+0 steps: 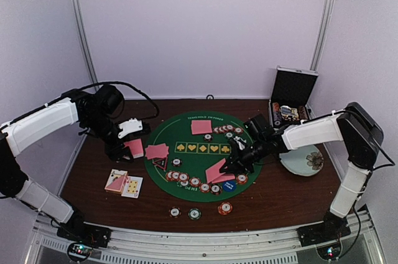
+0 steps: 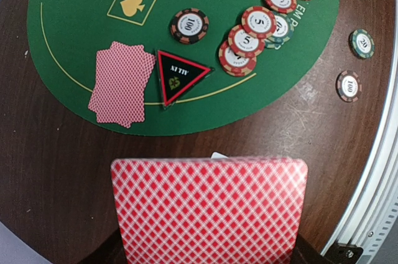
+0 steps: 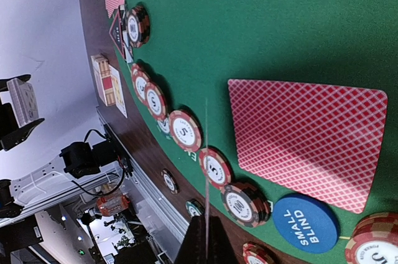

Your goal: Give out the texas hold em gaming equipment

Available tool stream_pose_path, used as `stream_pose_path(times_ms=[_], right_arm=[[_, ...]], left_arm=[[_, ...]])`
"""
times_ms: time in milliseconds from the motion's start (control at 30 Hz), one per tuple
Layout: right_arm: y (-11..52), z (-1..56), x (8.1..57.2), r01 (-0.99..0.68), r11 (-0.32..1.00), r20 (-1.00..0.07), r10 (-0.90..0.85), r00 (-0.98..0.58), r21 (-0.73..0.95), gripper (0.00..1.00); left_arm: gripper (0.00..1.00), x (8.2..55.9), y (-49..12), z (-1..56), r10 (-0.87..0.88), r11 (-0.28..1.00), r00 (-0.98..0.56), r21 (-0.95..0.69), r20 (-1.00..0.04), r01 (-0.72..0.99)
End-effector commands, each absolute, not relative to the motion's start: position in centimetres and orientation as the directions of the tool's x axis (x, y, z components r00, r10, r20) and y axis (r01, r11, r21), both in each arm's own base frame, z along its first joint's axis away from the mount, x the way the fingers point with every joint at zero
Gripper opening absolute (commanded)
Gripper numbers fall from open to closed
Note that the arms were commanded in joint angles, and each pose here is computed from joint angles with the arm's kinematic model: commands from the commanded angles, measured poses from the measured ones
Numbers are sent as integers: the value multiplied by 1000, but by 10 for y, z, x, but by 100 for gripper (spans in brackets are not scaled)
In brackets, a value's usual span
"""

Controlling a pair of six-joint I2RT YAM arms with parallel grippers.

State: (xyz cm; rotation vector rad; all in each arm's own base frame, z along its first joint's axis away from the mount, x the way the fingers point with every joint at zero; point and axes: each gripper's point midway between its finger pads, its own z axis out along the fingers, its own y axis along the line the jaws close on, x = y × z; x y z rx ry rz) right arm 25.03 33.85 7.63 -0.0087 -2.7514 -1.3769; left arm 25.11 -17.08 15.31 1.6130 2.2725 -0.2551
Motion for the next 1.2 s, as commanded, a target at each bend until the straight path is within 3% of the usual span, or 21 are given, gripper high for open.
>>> stream_pose_path(times_ms=[0, 133, 300, 533, 767, 1167], right_arm=[[335, 66, 258, 5, 640, 35, -34, -999, 769, 0], [325, 60, 254, -18, 697, 31, -58, -998, 717, 12], [307, 59, 252, -58, 773, 9, -83, -997, 631, 37], [288, 85, 258, -130, 833, -50, -122, -991, 539, 49], [303, 103, 278, -161, 808, -114, -117, -987, 567, 52], [366, 72, 327, -231, 781, -151, -176, -973, 579, 52]], left_arm=[[0, 257, -176, 163, 874, 326, -270, 75, -405, 943], [0, 256, -176, 162, 874, 324, -270, 72, -405, 943], [0, 255, -176, 162, 873, 323, -269, 67, -406, 944], [0, 254, -176, 161, 872, 320, -268, 64, -409, 945], [0, 254, -176, 162, 873, 321, -268, 69, -407, 944], [0, 255, -174, 163, 876, 325, -268, 80, -402, 942]])
